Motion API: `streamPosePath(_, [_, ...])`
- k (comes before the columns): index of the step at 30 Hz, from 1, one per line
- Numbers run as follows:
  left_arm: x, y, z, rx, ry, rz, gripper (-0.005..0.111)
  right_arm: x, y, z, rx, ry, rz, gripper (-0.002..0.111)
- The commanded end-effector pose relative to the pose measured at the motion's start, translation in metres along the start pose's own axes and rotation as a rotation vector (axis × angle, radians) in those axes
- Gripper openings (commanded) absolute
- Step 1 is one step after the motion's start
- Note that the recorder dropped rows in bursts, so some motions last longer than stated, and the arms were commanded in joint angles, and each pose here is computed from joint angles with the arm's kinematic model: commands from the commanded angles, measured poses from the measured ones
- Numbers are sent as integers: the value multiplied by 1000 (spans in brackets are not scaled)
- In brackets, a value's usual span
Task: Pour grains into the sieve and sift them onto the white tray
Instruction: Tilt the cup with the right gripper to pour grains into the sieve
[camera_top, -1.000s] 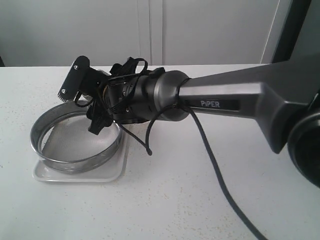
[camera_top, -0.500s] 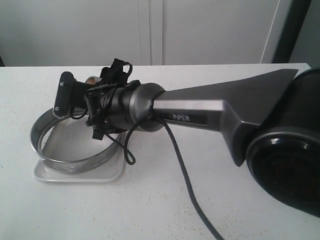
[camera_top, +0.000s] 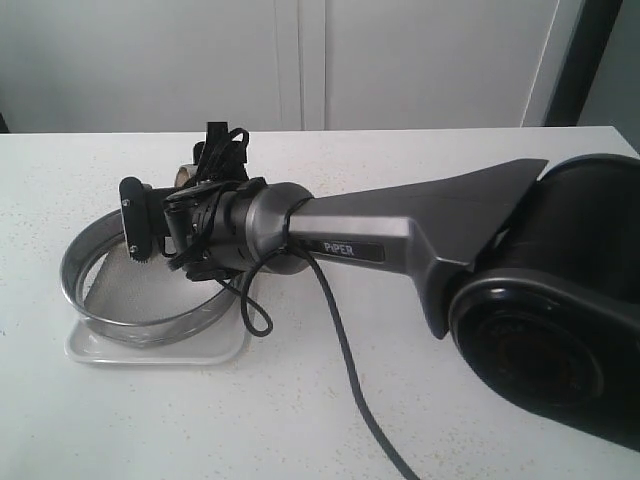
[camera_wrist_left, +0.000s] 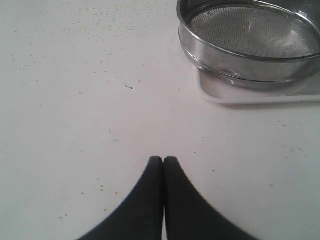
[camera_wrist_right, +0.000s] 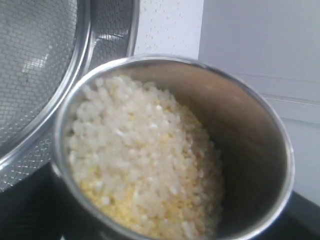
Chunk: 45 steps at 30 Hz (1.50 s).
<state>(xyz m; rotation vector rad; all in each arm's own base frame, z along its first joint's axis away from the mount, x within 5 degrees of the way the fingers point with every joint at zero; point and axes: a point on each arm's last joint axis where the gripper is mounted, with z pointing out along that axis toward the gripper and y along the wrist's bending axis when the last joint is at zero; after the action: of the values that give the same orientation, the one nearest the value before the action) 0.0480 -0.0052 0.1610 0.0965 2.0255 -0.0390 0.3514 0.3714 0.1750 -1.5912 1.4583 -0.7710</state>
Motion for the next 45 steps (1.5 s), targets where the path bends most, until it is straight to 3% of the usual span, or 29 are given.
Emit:
streamPosePath(1, [4,0,1,1,13,-7,0,0,-12,-4,66,6,-54,0])
streamPosePath(15, [4,0,1,1,13,-7,0,-1,-18,-4,135,7,-141,0])
streamPosePath(45, [4,0,1,1,13,-7,0,-3,-17,-4,128,-8,-306,0])
